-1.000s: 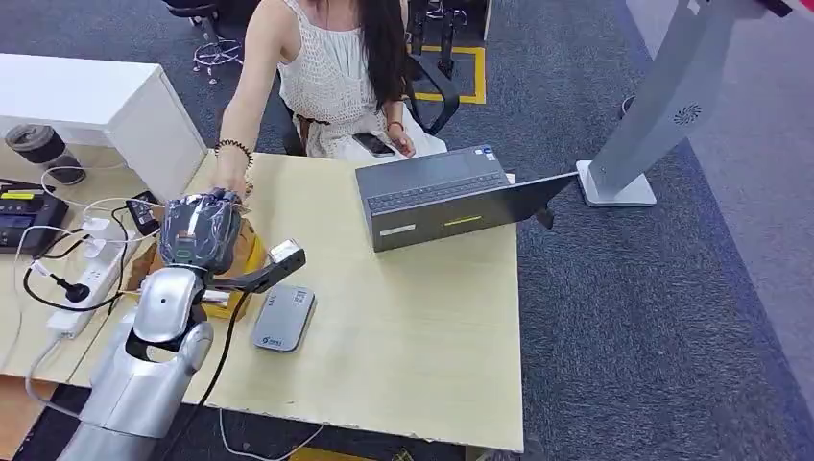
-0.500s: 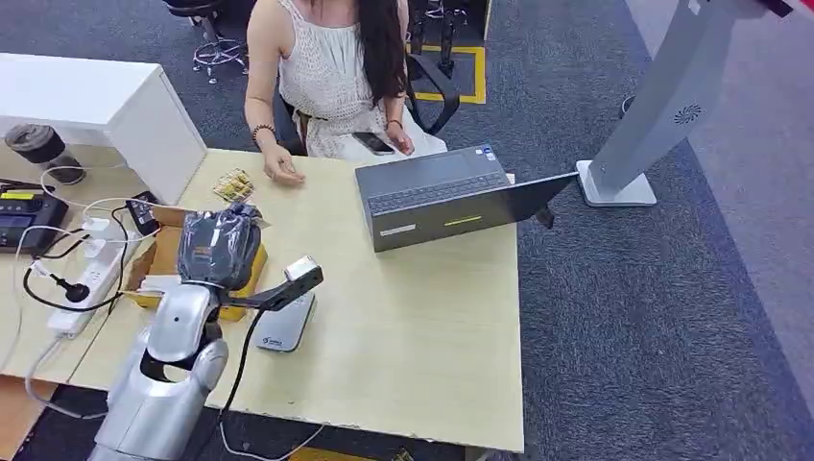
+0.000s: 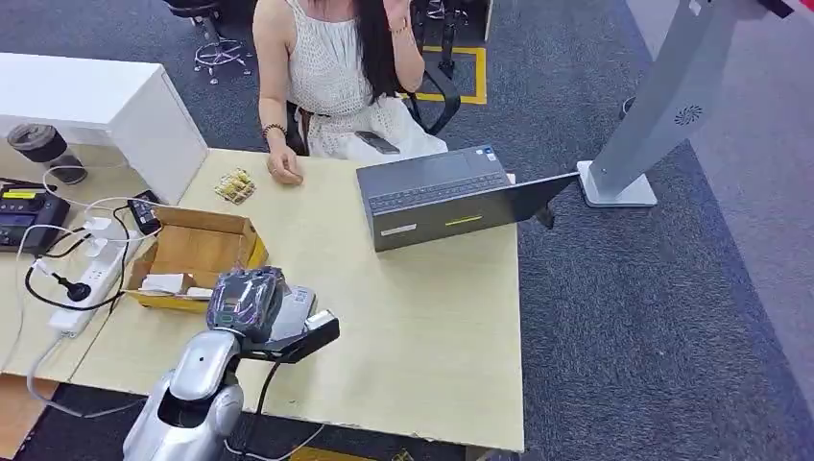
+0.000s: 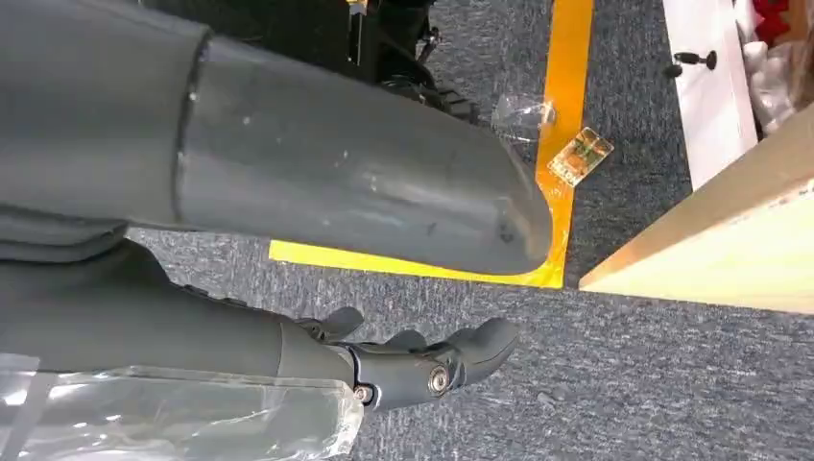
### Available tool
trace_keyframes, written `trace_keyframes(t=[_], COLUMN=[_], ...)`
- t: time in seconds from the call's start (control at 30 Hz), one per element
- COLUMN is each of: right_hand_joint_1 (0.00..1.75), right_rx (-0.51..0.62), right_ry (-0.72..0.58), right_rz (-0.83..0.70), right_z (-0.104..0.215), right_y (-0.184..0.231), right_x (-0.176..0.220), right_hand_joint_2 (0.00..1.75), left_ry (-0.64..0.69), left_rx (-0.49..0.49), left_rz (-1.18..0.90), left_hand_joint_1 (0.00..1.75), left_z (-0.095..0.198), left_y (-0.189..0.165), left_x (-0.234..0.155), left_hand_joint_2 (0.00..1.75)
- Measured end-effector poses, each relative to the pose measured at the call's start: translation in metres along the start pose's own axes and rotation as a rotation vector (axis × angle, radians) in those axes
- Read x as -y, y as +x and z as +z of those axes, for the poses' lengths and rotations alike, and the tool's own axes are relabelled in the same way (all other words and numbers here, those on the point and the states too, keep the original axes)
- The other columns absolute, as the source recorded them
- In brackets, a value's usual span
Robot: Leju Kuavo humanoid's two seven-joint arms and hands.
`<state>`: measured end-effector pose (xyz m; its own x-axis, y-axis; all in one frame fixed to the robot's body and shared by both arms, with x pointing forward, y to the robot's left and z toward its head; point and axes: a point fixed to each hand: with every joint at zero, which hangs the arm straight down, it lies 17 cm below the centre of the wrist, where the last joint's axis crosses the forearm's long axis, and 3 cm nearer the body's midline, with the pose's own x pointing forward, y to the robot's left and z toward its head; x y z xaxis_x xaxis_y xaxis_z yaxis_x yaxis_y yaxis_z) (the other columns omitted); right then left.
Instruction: Pass the card to the sensor for recognition and then transmit it.
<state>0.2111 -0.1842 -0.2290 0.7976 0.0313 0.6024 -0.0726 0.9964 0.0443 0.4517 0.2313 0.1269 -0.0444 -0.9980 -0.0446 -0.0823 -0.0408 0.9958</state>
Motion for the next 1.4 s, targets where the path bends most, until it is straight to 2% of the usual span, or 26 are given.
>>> trace_keyframes(t=[0.5,0.77,0.83,1.0,1.2,1.4], right_hand_joint_1=[0.0,0.0,0.0,0.0,0.0,0.0], right_rx=[-0.009,-0.012,-0.012,-0.013,-0.013,-0.018], right_ry=[0.006,0.008,0.009,0.018,0.04,0.045], right_rz=[0.015,0.016,0.016,0.025,0.031,0.041], right_z=[0.0,0.0,0.0,0.0,0.001,0.001], right_y=[-0.001,-0.002,-0.002,-0.002,-0.002,-0.003], right_x=[-0.001,-0.002,-0.002,-0.005,-0.012,-0.014], right_hand_joint_2=[0.0,0.0,0.0,0.0,0.0,0.0], left_ry=[-0.12,-0.102,-0.055,0.11,0.3,0.356], left_rx=[-0.04,-0.068,-0.092,-0.156,-0.176,-0.176], left_rz=[-0.009,-0.01,-0.01,-0.024,-0.096,-0.163], left_hand_joint_1=[1.75,1.75,1.75,1.75,1.75,1.75], left_z=[0.008,0.003,-0.004,-0.03,-0.057,-0.069], left_y=[-0.004,-0.013,-0.019,-0.043,-0.065,-0.074], left_x=[0.047,0.043,0.029,-0.034,-0.119,-0.152], left_hand_joint_2=[1.75,1.75,1.75,1.75,1.75,1.75])
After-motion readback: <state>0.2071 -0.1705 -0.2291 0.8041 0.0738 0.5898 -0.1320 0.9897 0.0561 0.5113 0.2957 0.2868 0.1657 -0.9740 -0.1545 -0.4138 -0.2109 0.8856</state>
